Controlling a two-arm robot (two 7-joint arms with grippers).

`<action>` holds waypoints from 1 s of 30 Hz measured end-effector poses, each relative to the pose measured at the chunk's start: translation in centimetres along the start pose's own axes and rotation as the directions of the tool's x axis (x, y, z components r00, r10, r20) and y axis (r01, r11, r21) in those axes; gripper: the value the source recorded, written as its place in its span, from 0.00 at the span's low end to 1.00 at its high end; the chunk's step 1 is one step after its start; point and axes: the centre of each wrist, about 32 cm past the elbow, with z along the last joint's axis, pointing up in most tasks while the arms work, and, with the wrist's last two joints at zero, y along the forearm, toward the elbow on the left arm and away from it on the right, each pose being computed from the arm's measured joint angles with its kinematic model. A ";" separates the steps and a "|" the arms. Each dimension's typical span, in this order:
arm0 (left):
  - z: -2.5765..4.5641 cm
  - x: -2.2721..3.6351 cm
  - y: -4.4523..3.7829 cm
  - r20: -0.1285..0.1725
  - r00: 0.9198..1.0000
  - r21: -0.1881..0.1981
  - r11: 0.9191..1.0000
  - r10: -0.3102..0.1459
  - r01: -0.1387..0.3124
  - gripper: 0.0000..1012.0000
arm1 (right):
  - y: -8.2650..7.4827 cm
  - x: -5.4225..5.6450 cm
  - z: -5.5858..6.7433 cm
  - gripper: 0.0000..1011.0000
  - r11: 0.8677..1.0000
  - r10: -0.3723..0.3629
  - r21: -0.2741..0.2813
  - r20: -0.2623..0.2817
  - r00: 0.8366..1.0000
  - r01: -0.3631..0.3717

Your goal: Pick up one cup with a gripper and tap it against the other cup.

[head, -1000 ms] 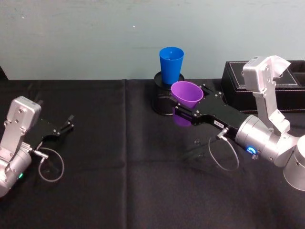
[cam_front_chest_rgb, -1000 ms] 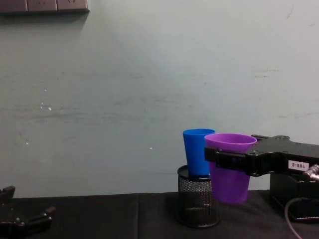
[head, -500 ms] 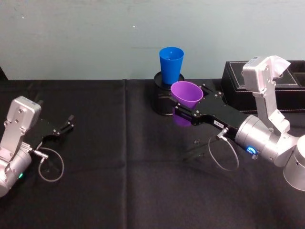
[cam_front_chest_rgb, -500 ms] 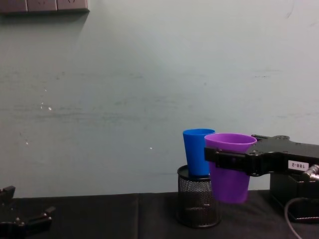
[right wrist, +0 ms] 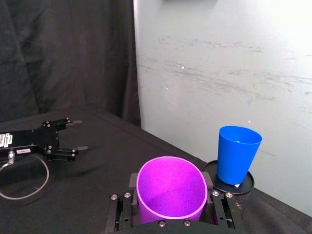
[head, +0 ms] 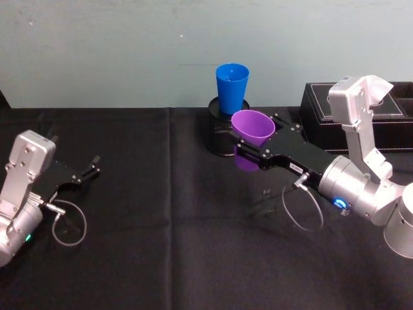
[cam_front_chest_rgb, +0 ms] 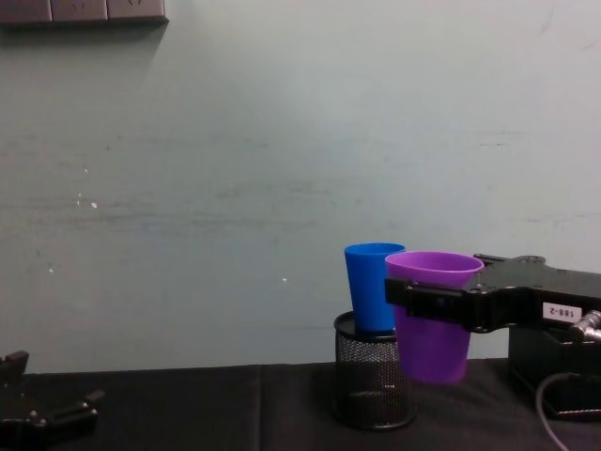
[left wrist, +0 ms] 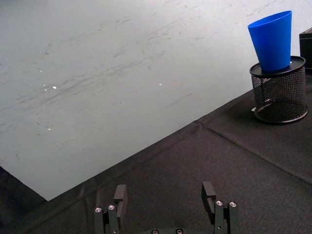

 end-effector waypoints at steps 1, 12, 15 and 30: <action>0.00 0.00 0.00 0.000 1.000 0.000 1.000 0.000 0.000 0.99 | 0.0 0.0 0.0 0.73 1.000 0.000 0.000 0.000 1.000 0.000; 0.00 0.00 0.00 0.000 1.000 0.000 1.000 0.000 0.000 0.99 | 0.0 0.0 0.0 0.73 1.000 0.000 0.000 0.000 1.000 0.000; 0.00 0.00 0.00 0.000 1.000 0.000 1.000 0.000 0.000 0.99 | 0.0 0.0 0.0 0.73 1.000 0.000 0.000 0.000 1.000 0.000; 0.00 0.00 0.00 0.000 1.000 0.000 1.000 0.000 0.000 0.99 | 0.0 0.0 0.0 0.73 1.000 0.000 0.000 0.000 1.000 0.000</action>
